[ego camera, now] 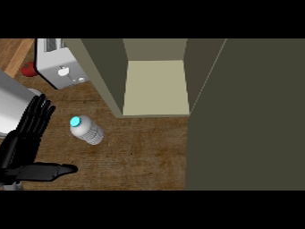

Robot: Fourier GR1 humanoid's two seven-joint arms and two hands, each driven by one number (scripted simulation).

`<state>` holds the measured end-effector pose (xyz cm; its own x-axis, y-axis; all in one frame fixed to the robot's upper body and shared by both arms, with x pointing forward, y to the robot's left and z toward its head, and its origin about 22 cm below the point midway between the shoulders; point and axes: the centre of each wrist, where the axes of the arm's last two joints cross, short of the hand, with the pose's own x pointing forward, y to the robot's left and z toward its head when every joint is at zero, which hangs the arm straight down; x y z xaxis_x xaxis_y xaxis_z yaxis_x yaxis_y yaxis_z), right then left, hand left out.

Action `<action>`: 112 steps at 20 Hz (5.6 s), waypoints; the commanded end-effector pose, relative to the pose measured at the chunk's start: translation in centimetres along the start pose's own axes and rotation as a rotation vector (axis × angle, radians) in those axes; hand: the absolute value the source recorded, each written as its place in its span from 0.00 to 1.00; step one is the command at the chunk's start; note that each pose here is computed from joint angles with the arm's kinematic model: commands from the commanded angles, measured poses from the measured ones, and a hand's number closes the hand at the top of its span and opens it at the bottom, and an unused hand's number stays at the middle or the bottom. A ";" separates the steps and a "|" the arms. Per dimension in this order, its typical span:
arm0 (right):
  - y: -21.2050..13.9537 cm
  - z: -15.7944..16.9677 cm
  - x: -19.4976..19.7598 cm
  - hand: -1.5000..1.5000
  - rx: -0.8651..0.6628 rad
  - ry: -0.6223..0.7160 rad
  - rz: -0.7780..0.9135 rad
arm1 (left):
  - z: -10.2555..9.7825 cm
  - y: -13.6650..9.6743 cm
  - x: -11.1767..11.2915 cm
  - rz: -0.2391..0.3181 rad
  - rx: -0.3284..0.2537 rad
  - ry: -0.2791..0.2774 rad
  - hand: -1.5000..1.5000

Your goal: Pick up the bottled water, place it into the cabinet and close the cabinet

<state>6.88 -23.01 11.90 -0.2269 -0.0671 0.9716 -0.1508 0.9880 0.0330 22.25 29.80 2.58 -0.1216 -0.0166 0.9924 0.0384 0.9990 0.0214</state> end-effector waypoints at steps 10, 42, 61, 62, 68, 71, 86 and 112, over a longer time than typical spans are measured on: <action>-0.9 2.7 2.6 0.00 0.018 -0.046 0.012 | -2.6 -1.1 -8.7 0.040 0.052 0.045 0.00; -0.2 4.1 1.3 0.00 0.039 -0.023 -0.017 | -1.1 -0.7 -18.4 0.376 0.046 0.046 1.00; 0.1 3.6 1.8 0.00 0.010 -0.018 -0.020 | -0.3 -8.9 -19.1 0.407 0.083 -0.012 1.00; -0.7 3.8 2.1 0.00 0.027 -0.012 -0.007 | -0.2 -8.6 -19.0 0.434 0.075 -0.013 1.00; 0.4 3.2 1.3 0.00 0.012 -0.004 -0.024 | -4.5 -11.8 -15.4 0.413 0.019 -0.013 1.00; 0.4 3.7 2.4 0.00 0.021 -0.012 -0.039 | -5.4 -13.8 -13.5 0.408 0.002 -0.025 1.00; -0.9 3.6 -0.2 0.00 0.000 -0.039 -0.031 | -13.0 -21.9 -2.7 0.126 0.006 -0.084 1.00; -2.1 2.6 1.1 0.00 0.026 -0.082 -0.003 | -21.0 -17.1 -2.4 -0.176 0.308 0.054 1.00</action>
<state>4.35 -25.86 10.09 -0.2661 -0.0331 0.9634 -0.1796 0.9836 -0.0158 41.96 10.48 1.80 -0.0477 -0.1867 0.9812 -0.2446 0.9547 0.1698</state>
